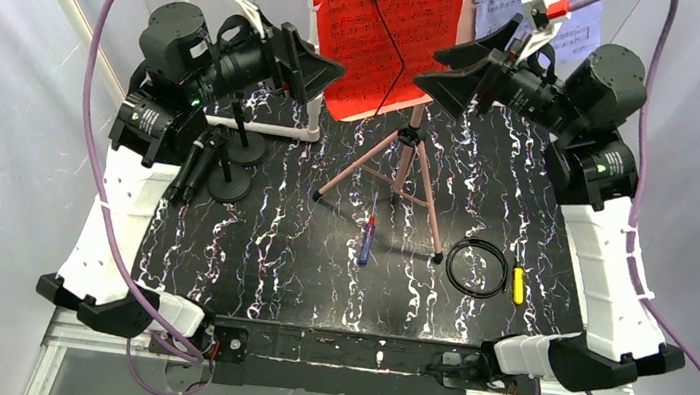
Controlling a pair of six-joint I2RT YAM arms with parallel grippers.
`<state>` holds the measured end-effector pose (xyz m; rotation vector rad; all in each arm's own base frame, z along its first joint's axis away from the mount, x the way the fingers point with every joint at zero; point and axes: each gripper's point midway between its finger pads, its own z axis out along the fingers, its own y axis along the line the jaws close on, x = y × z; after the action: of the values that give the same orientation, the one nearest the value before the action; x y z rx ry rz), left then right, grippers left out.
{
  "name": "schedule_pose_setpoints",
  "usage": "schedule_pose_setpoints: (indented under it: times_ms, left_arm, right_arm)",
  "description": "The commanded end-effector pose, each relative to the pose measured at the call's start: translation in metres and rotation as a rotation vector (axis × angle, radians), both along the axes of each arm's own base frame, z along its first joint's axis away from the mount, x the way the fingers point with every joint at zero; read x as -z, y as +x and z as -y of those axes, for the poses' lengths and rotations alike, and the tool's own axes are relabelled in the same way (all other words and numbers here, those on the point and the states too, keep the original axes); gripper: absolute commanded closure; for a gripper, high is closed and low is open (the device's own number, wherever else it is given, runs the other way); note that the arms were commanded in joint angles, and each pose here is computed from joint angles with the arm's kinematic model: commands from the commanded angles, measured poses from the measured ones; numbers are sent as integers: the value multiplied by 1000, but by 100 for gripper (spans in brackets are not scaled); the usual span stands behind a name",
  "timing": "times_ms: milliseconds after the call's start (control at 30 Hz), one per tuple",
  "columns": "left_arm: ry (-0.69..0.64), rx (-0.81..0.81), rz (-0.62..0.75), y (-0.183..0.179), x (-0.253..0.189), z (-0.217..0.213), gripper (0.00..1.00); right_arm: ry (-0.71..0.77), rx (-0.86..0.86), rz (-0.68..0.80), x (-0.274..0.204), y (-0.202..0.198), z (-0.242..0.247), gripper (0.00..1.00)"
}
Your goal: Pack up the instrument practice props
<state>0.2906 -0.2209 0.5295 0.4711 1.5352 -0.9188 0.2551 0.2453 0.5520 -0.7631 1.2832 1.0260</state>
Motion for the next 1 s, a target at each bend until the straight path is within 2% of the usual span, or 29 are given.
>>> schedule_pose_setpoints:
  times_ms: [0,267,533,633,833,967]
  left_arm:
    - [12,-22,49,-1,-12,2,19]
    - [23,-20,64,1,-15,6,30]
    - [21,-11,74,-1,-18,7,39]
    - [25,-12,70,-1,-17,7,43]
    - [18,-28,88,-9,-22,1,59]
    - [6,-22,98,-15,-27,-1,65]
  right_arm:
    - [65,-26,102,-35,-3,-11,31]
    - [34,-54,110,-30,8,-47,44]
    - [13,-21,113,-23,20,-54,55]
    - [9,-13,116,-22,22,-53,63]
    - [5,-2,121,-21,22,-52,78]
    - [3,2,118,-19,23,-52,86]
